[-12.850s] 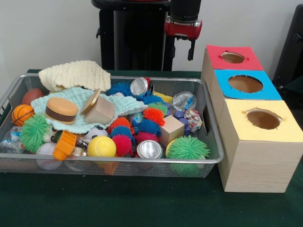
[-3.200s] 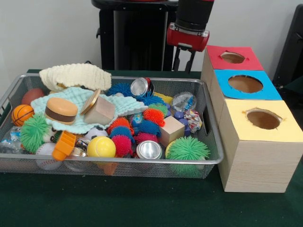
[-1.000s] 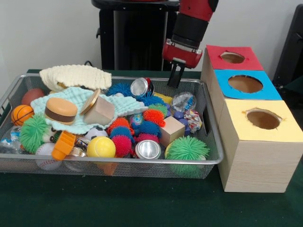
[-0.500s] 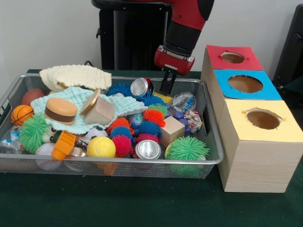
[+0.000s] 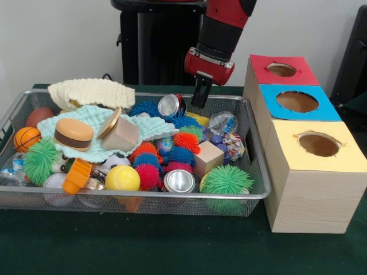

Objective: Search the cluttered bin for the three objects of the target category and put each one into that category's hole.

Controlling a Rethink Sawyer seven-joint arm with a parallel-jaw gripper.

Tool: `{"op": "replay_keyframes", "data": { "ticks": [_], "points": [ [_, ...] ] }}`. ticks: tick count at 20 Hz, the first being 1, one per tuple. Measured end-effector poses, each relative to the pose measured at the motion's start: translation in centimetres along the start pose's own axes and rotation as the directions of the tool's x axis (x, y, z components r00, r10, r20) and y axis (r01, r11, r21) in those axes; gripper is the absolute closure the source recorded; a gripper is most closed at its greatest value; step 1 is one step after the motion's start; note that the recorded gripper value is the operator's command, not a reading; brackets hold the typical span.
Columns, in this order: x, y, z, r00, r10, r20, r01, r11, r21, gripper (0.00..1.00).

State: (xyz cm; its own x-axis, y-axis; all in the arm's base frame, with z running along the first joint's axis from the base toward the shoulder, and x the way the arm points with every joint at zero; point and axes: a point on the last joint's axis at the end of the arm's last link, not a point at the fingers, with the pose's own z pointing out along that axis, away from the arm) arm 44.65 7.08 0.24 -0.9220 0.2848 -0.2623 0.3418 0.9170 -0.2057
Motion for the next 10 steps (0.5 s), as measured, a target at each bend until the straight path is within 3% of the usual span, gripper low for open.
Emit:
{"op": "replay_keyframes", "data": {
  "ticks": [10],
  "points": [
    [-0.4, -2.0, 1.8, 0.9977, 0.052, -0.043, -0.052, 0.9986, -0.006, 1.00]
  ]
}}
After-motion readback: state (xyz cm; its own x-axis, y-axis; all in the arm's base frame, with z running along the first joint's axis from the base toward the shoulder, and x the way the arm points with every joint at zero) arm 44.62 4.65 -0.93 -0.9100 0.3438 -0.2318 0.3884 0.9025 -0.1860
